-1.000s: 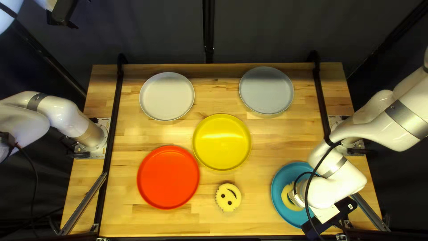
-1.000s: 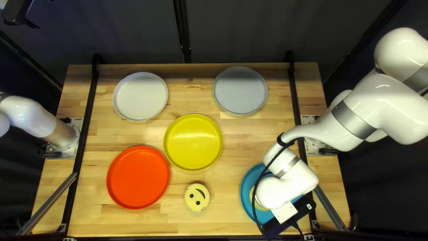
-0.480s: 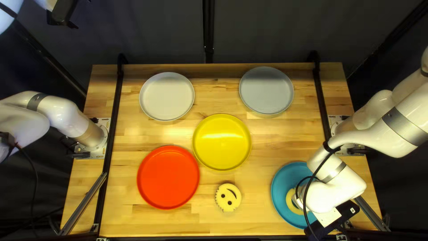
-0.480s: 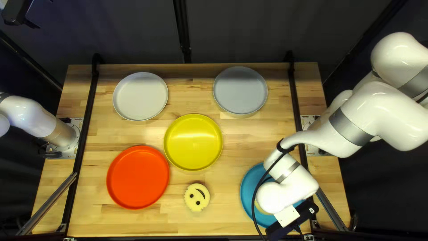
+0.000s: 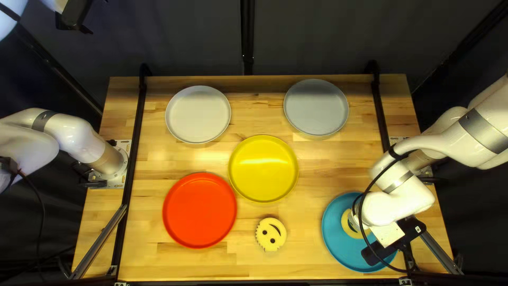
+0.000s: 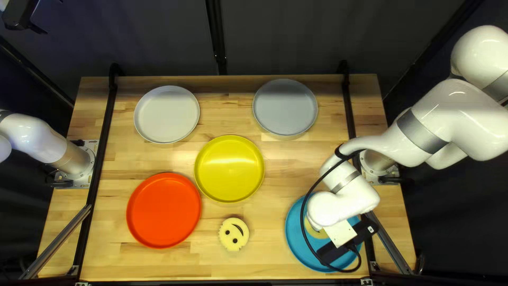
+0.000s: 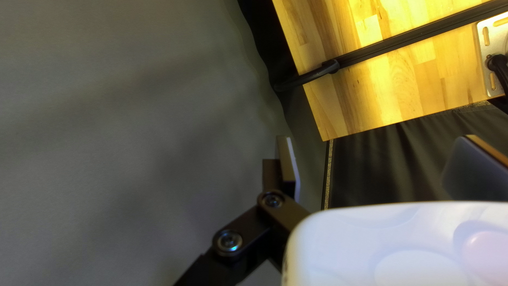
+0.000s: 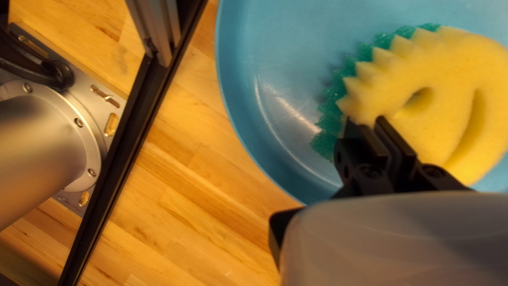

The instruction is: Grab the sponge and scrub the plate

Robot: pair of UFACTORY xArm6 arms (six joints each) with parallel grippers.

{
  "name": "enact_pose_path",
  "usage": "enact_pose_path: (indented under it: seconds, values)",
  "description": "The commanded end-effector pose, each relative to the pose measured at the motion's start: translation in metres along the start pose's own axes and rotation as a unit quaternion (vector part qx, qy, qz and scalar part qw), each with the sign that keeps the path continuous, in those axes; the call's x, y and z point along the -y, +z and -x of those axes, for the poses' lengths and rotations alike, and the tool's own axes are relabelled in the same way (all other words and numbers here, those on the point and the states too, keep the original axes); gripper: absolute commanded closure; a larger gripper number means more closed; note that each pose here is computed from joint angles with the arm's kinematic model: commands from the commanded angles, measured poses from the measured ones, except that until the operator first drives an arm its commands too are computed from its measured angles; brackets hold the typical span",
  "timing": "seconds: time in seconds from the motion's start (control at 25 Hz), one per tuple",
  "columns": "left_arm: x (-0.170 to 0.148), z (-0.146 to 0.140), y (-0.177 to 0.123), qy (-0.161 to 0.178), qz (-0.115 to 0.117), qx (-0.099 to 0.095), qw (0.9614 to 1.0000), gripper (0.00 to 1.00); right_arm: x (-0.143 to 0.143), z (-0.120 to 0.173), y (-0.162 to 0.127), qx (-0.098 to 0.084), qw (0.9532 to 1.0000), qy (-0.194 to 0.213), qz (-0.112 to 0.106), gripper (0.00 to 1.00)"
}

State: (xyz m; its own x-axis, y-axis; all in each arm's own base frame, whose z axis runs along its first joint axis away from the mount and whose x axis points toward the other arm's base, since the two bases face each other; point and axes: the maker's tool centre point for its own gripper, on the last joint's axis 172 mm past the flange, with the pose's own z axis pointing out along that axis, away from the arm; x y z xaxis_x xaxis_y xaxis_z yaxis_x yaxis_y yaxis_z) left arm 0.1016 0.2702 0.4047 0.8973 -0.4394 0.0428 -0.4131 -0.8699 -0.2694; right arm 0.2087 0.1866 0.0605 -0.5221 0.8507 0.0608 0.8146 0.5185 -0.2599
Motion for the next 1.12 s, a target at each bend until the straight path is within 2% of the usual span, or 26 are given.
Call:
enact_pose_path:
  seconds: [0.04,0.76,0.88,1.12]
  values:
    - [0.000,0.000,0.000,0.000,0.000,0.000,1.0000,0.00,0.000,-0.001,-0.002,0.001,1.0000,0.000,0.000,1.00]
    - [0.000,0.000,0.000,0.000,0.000,0.000,1.0000,0.00,-0.043,-0.056,-0.008,0.006,0.9993,-0.031,-0.018,1.00]
    - [0.000,0.000,0.000,0.000,0.000,0.000,1.0000,0.00,-0.046,-0.055,-0.011,0.007,0.9993,-0.032,-0.018,1.00]
    - [0.000,0.000,0.000,0.000,0.000,0.000,1.0000,0.00,-0.037,-0.028,-0.009,0.004,0.9995,-0.026,-0.014,1.00]
